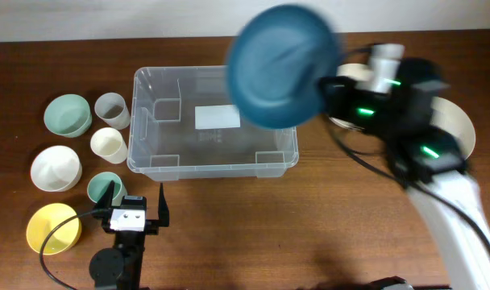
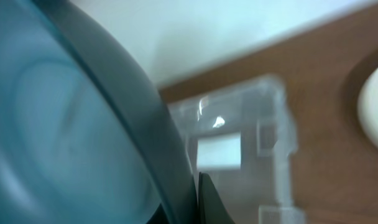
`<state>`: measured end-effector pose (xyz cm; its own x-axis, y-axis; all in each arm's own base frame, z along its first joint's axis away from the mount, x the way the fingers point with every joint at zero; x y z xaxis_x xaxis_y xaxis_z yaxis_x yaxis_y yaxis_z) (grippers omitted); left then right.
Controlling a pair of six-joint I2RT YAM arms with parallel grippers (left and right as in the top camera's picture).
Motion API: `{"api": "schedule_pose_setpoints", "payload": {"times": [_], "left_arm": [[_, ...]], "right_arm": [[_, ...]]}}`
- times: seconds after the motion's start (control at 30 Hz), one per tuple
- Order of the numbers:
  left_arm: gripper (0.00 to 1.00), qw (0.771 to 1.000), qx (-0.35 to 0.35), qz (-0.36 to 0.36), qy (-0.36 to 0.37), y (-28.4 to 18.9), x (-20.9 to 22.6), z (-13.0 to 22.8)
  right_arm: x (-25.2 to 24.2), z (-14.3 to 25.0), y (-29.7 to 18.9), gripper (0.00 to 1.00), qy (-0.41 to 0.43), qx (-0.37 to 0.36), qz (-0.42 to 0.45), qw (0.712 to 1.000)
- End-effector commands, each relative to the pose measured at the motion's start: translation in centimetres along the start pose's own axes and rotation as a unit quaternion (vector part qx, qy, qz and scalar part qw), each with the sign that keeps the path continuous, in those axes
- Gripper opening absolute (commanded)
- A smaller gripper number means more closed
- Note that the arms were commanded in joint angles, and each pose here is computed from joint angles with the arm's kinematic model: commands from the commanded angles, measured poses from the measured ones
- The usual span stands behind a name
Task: Pack container
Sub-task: 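Lift the blue plate with the right gripper over the clear bin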
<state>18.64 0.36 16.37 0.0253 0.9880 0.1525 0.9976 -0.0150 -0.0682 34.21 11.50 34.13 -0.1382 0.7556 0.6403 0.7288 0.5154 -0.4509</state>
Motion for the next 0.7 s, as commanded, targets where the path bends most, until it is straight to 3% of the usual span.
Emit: {"api": "schedule_pose_setpoints", "payload": {"times": [0.0,0.1,0.3,0.67], "left_arm": [[1.00,1.000,0.001,-0.005,0.006,0.0,0.1,0.1],[1.00,1.000,0.001,-0.005,0.006,0.0,0.1,0.1],[1.00,1.000,0.001,-0.005,0.006,0.0,0.1,0.1],[1.00,1.000,0.001,-0.005,0.006,0.0,0.1,0.1]], "right_arm": [[0.3,2.0,6.0,0.04,0.018,0.039,-0.009,0.999],[1.5,4.2,9.6,0.04,0.015,0.081,-0.053,0.995],[3.3,9.1,13.2,0.04,-0.005,0.138,-0.052,0.989],[1.4,14.0,17.0,0.04,-0.036,0.148,0.054,0.987]]}}
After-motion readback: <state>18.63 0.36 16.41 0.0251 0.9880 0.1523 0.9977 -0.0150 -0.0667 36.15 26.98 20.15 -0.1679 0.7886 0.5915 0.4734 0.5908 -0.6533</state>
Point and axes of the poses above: each gripper's point midway between its finger pads, its own y axis out along the fingers, its own x axis along the line the jaws close on, z = x × y, the point moved 6 cm from there along -y, back along the fingers, and after that the axes turned 1 degree about -y, right-handed, at the moved point
